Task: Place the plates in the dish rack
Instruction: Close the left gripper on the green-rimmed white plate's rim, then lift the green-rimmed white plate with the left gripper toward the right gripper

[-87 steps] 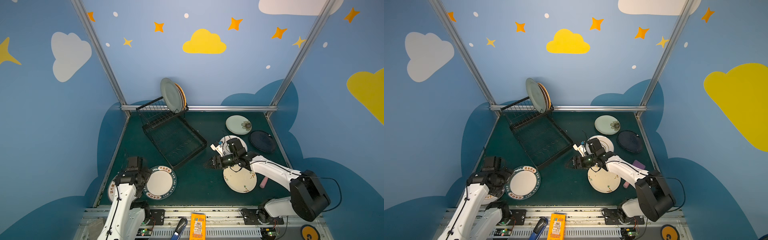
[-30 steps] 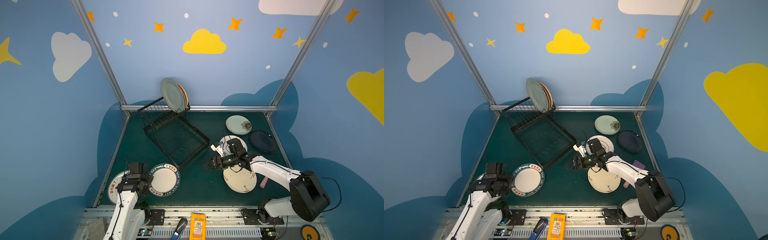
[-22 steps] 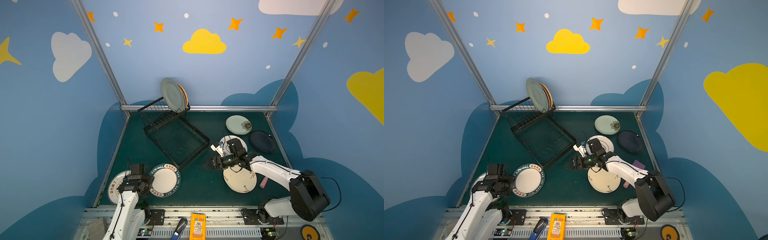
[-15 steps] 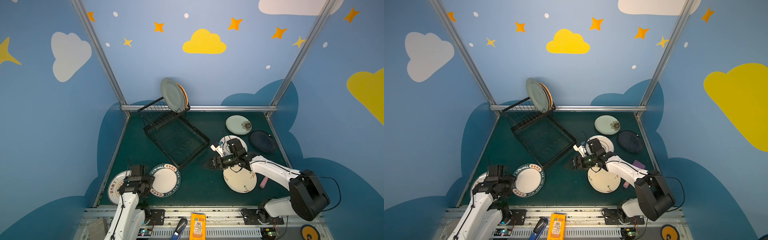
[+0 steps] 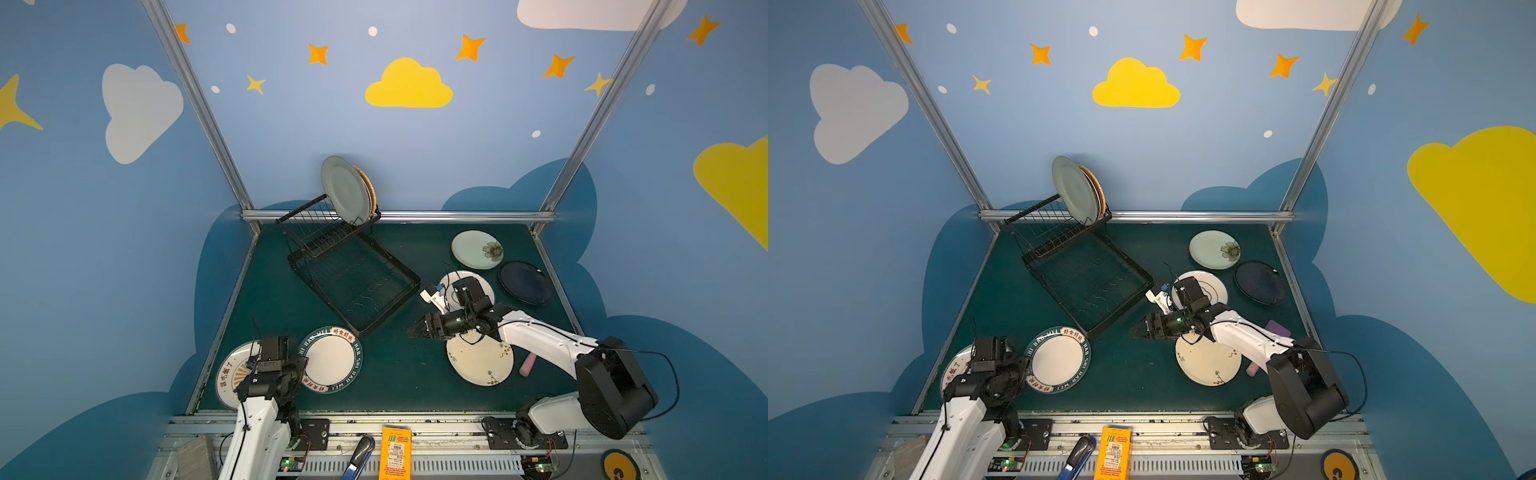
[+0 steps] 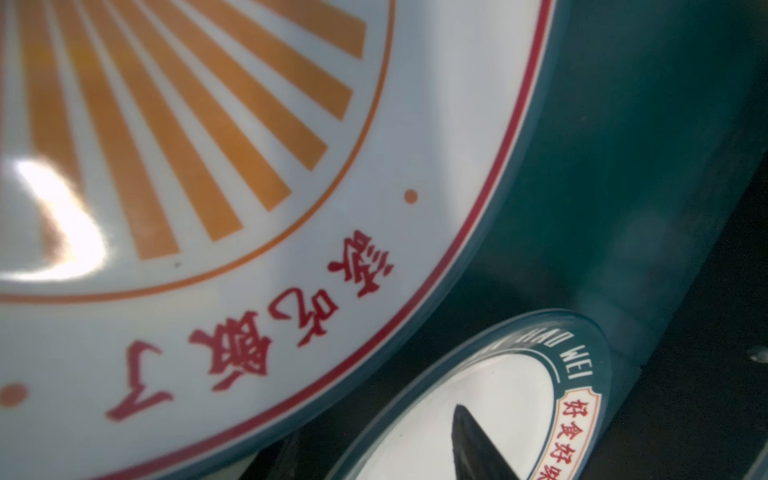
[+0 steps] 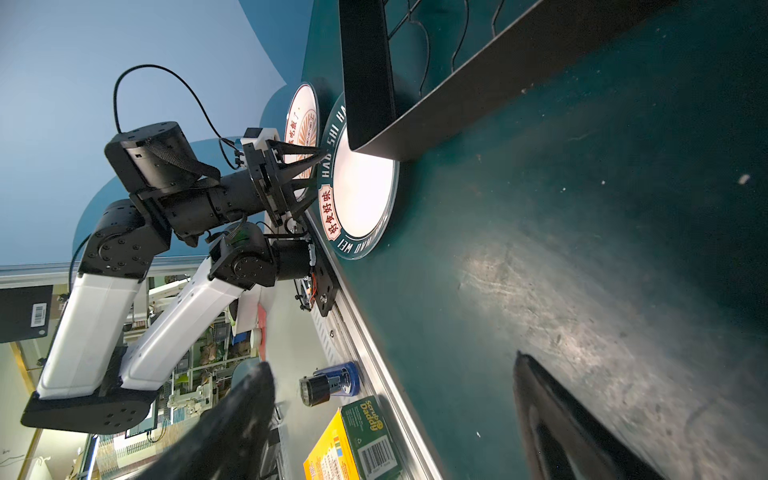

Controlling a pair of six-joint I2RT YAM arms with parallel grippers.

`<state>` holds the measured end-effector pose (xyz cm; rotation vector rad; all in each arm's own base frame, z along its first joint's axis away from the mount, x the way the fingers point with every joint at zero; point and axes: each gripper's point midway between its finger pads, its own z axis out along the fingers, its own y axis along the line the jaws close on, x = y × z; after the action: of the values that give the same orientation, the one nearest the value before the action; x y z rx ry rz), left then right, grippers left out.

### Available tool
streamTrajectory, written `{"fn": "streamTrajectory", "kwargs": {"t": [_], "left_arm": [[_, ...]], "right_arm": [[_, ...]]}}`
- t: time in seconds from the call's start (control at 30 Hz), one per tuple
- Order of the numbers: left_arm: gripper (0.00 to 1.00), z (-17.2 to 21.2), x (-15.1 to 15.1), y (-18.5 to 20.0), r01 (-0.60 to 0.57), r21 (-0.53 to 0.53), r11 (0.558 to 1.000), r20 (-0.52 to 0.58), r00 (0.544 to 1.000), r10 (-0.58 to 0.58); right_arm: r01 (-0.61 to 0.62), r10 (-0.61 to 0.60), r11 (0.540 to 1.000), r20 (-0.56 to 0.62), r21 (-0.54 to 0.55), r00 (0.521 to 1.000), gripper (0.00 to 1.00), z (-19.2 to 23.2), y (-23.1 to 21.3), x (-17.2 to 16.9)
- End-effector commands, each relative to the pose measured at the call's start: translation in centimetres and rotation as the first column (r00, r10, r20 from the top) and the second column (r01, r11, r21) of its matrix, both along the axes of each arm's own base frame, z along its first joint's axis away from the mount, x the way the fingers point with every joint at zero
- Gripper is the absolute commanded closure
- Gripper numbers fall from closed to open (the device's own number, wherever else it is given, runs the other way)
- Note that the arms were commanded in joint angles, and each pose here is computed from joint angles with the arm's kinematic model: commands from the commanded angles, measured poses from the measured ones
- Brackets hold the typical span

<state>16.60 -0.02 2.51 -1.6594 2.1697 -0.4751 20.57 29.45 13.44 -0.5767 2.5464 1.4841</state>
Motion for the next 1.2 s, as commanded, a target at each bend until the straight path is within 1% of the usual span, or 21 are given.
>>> {"fn": "streamTrajectory", "kwargs": {"t": [0.0, 0.23, 0.3, 0.57, 0.67, 0.77, 0.9, 0.97, 1.07, 1.17], "left_arm": [[0.48, 0.8, 1.0, -1.0, 0.007, -0.062, 0.998, 0.071, 0.997, -0.002], [0.5, 1.9, 1.6, -1.1, -0.004, -0.083, 0.997, 0.144, 0.989, 0.016], [0.5, 2.3, 1.9, -1.7, 0.008, -0.118, 0.993, 0.17, 0.985, 0.012], [0.51, 3.5, 2.7, -2.1, 0.035, -0.133, 0.99, 0.242, 0.97, -0.002], [0.51, 4.1, 2.8, -2.2, 0.06, -0.115, 0.991, 0.255, 0.967, -0.029], [0.53, 4.0, 2.7, -2.3, 0.087, -0.104, 0.991, 0.243, 0.968, -0.06], [0.6, 3.9, 2.7, -2.6, 0.118, -0.1, 0.988, 0.241, 0.966, -0.091], [0.61, 4.3, 3.0, -2.7, 0.128, -0.095, 0.987, 0.257, 0.961, -0.1], [0.62, 4.4, 2.9, -2.8, 0.138, -0.092, 0.986, 0.251, 0.962, -0.112], [0.66, 4.3, 2.7, -2.7, 0.13, -0.091, 0.987, 0.242, 0.965, -0.104]], "right_arm": [[-0.008, 0.008, 1.0, 0.009, 0.02, 1.0, 0.12, 1.2, 0.5, 0.5], [-0.012, 0.012, 1.0, 0.004, 0.022, 1.0, 0.12, 1.5, 0.6, 0.5], [-0.011, 0.011, 1.0, 0.003, 0.018, 1.0, 0.12, 1.4, 0.6, 0.5], [-0.013, 0.013, 1.0, -0.005, 0.019, 1.0, 0.12, 1.3, 0.7, 0.7], [-0.013, 0.013, 1.0, -0.007, 0.019, 1.0, 0.12, 1.3, 0.8, 0.7], [-0.014, 0.014, 1.0, -0.01, 0.019, 1.0, 0.12, 1.3, 0.9, 0.7], [-0.013, 0.013, 1.0, -0.014, 0.018, 1.0, 0.12, 1.1, 0.9, 0.9], [-0.013, 0.014, 1.0, -0.015, 0.02, 1.0, 0.12, 1.1, 1.0, 0.9], [-0.014, 0.014, 1.0, -0.018, 0.02, 1.0, 0.12, 1.1, 1.0, 0.9], [-0.013, 0.014, 1.0, -0.018, 0.022, 1.0, 0.12, 1.1, 1.1, 0.9]]}}
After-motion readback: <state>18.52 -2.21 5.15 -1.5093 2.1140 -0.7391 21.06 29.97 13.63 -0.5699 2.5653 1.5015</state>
